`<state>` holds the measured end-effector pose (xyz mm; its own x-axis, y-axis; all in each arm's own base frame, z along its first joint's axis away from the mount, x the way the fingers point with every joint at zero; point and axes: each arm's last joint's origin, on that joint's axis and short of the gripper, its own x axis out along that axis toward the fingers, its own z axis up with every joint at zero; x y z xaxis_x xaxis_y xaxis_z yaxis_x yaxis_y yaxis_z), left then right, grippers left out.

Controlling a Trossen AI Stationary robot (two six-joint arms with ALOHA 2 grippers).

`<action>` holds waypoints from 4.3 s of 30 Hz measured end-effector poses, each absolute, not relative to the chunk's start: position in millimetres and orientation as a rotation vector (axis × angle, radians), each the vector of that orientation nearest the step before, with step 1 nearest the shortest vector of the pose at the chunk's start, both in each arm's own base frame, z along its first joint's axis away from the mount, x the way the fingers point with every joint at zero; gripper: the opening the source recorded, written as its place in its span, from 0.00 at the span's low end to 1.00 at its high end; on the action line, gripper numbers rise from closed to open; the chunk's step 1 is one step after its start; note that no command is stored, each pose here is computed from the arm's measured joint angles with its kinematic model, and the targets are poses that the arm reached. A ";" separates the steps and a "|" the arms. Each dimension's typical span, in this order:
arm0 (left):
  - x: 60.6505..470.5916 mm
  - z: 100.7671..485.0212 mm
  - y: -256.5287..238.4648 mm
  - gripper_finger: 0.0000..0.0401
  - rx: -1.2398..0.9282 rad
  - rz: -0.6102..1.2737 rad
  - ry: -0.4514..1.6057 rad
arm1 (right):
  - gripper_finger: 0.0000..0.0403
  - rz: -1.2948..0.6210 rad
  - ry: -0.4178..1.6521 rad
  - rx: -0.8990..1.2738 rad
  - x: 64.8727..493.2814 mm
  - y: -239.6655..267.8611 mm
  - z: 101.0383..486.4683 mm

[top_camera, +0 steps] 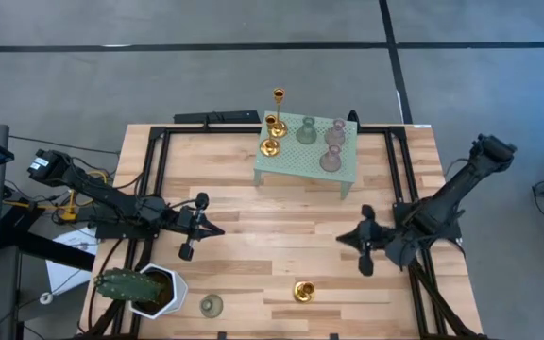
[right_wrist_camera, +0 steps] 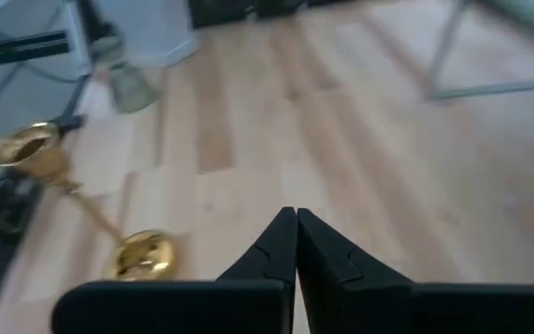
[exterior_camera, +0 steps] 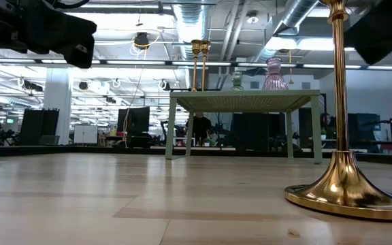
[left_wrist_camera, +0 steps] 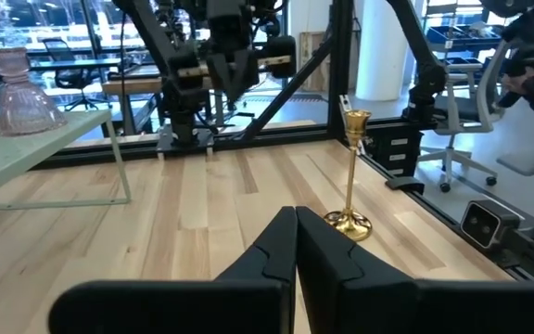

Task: Pick & Place candle stick holders
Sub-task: Put the golden candle holder on the shelf aligned with the other golden candle holders

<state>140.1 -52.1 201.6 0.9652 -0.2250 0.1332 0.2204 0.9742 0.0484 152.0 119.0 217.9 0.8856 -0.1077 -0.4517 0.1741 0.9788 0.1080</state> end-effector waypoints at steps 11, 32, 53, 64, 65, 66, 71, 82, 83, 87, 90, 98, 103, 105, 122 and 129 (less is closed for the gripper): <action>140.1 201.6 -52.1 0.02 0.036 -0.225 -0.138 | 0.00 0.075 0.584 0.186 194.8 152.3 173.8; 140.2 201.0 -52.1 0.02 0.035 -0.226 -0.132 | 0.42 0.133 0.664 0.306 245.1 198.0 115.6; 140.3 200.7 -52.1 0.02 0.036 -0.226 -0.129 | 0.16 0.097 0.673 0.347 273.8 212.1 103.6; 140.2 200.7 -52.2 0.02 0.036 -0.226 -0.130 | 0.02 0.076 0.644 0.288 280.8 193.3 127.0; 140.2 200.7 -52.1 0.02 0.036 -0.226 -0.130 | 0.02 0.061 0.628 0.283 282.1 189.9 131.5; 140.2 200.7 -52.1 0.02 0.036 -0.226 -0.130 | 0.02 0.051 0.616 0.280 283.8 186.1 135.8; 140.2 200.7 -52.1 0.02 0.036 -0.226 -0.130 | 0.01 -0.001 0.537 0.224 289.5 169.9 156.3; 140.2 200.7 -52.1 0.02 0.036 -0.226 -0.130 | 0.01 -0.193 0.407 0.208 313.1 114.8 178.7; 140.2 200.8 -52.2 0.02 0.036 -0.226 -0.130 | 0.01 -0.207 0.390 0.210 316.0 109.0 180.2; 140.2 200.8 -52.1 0.02 0.036 -0.226 -0.130 | 0.00 -0.256 0.324 0.202 329.0 88.1 191.8; 140.2 200.8 -52.2 0.02 0.036 -0.226 -0.130 | 0.00 -0.278 0.287 0.164 341.4 77.0 208.5; 140.2 200.8 -52.2 0.02 0.036 -0.226 -0.130 | 0.00 -0.383 0.362 0.085 365.0 41.5 246.5; 140.2 200.8 -52.1 0.02 0.036 -0.226 -0.130 | 0.00 -0.468 0.394 0.092 369.7 9.4 255.8; 140.2 200.7 -52.1 0.02 0.036 -0.226 -0.130 | 0.00 -0.485 0.392 0.106 370.6 -3.8 257.3; 140.2 200.6 -52.1 0.02 0.036 -0.226 -0.130 | 0.00 -0.585 0.429 0.167 364.1 -66.5 254.8; 140.2 200.6 -52.2 0.02 0.036 -0.226 -0.130 | 0.00 -0.621 0.476 0.190 359.6 -75.4 250.2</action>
